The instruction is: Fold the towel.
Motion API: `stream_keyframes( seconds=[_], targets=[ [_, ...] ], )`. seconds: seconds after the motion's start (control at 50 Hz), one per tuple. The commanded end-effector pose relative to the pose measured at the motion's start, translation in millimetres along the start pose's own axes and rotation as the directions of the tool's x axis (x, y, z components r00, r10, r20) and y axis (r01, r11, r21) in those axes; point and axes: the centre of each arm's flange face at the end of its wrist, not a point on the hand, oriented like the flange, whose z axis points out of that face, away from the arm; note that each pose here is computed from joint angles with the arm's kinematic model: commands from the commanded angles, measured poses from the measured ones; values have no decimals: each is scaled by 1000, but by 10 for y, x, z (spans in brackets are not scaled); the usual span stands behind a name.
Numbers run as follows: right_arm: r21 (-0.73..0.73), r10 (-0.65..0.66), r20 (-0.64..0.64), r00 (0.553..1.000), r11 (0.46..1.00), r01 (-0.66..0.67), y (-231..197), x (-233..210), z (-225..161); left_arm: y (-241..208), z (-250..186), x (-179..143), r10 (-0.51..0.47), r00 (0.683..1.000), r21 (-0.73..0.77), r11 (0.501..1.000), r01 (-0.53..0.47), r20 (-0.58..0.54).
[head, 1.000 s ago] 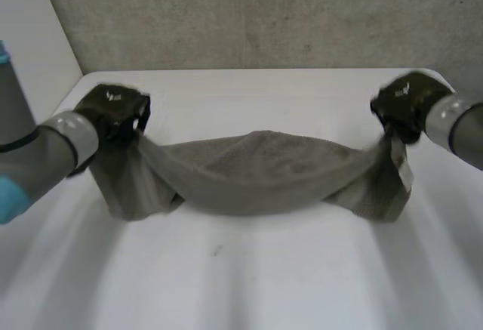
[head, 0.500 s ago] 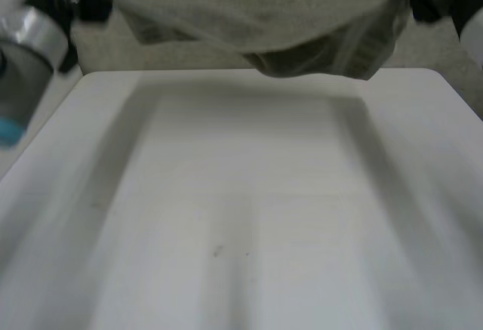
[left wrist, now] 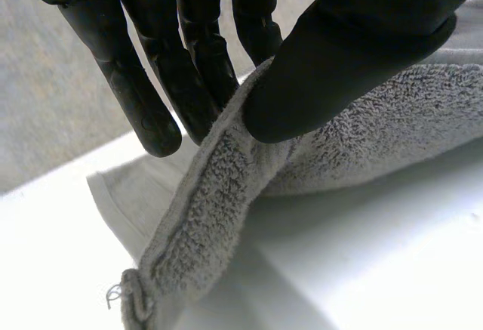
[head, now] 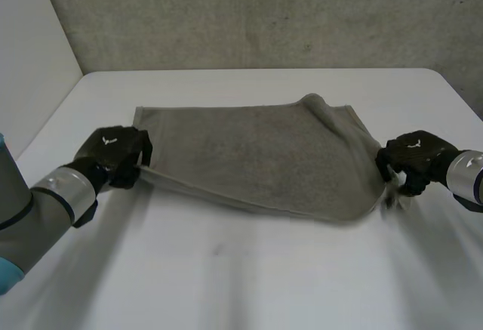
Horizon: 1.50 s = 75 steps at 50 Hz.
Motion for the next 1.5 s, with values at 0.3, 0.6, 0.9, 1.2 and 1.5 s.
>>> stream_keyframes(
  seconds=[0.3,0.6,0.9,1.2,1.5],
  targets=[
    [77,313,23,950,947,-313,-194,-591,-447,-401,305,-165,-51,999,123,991,48,19],
    [65,395,-56,917,918,-391,33,-879,-32,-411,440,-236,-112,994,129,986,108,20],
    [72,304,-214,928,953,-296,310,-369,168,-387,443,-318,-122,992,124,986,116,41],
    [65,320,-274,907,947,-315,437,-104,65,-391,441,-331,-140,989,126,983,134,42],
    [13,363,-173,916,930,-366,362,-292,-181,-371,434,-317,-144,989,117,983,138,40]
  ],
)
